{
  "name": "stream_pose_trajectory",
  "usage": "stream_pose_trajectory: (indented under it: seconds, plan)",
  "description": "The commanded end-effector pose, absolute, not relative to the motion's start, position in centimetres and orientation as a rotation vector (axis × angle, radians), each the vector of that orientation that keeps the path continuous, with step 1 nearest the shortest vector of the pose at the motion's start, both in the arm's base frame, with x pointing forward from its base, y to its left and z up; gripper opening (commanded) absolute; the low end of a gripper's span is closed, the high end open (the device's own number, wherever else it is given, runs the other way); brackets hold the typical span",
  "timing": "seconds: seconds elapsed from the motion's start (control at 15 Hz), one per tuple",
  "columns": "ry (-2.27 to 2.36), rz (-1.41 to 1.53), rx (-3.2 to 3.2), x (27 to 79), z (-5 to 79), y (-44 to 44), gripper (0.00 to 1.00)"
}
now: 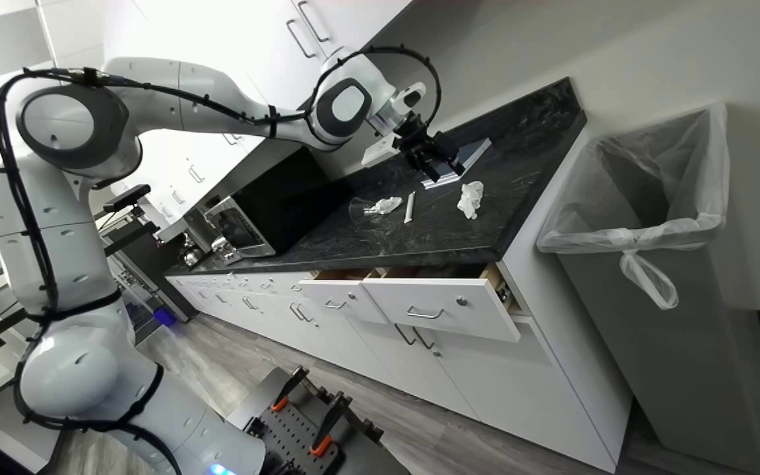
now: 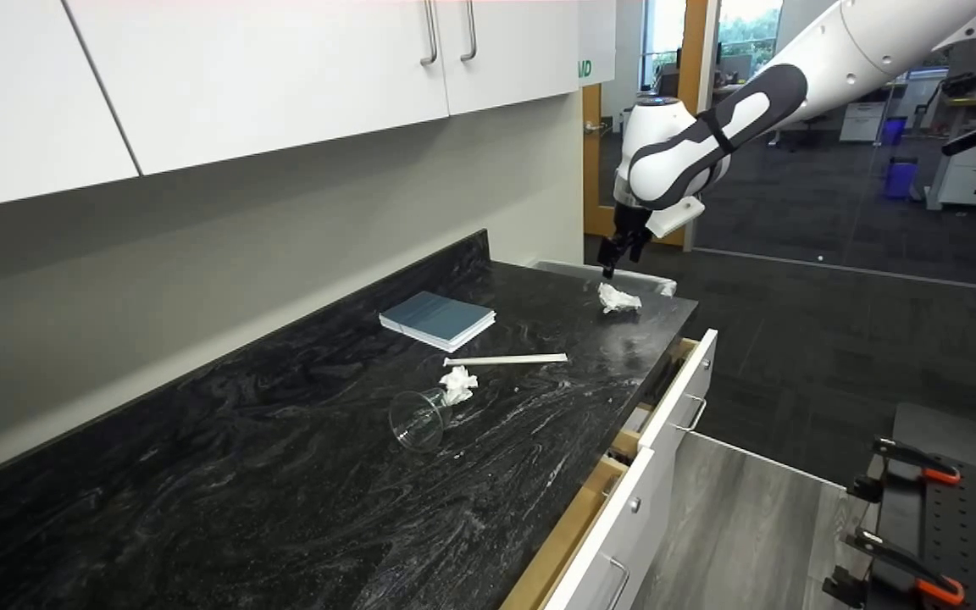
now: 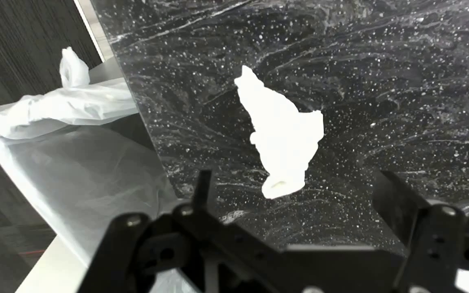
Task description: Put the paper in the bin
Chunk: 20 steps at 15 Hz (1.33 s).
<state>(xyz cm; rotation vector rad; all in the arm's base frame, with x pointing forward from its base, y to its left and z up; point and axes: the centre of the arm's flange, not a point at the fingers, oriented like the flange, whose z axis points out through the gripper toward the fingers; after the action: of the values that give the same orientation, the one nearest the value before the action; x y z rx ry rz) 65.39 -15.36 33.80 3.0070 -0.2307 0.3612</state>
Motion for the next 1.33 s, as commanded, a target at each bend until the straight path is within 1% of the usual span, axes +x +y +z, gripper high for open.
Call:
stream_pose_trajectory:
  seconds: [0.0,0.2,0.27,0.33,0.4,0.6,0.93,1.0,1.27]
  plan:
    - [-0.215,0.386,2.993,66.7,31.0,-14.7,1.0]
    - [-0.214,0.37,2.994,67.4,28.7,-14.4,1.0]
    - [-0.227,0.365,2.991,67.6,28.1,-14.4,0.75]
    - [-0.22,0.367,2.99,67.6,27.8,-14.5,0.72]
    - [-0.211,0.359,2.989,67.6,27.5,-14.5,0.66]
    - [-0.201,0.354,2.986,67.6,27.2,-14.4,0.41]
    - [-0.186,0.352,2.981,67.6,27.3,-14.6,0.04]
    - [-0.185,0.35,2.981,67.6,27.2,-14.7,0.0]
    - [-0.189,0.343,2.974,67.7,27.0,-14.9,0.0]
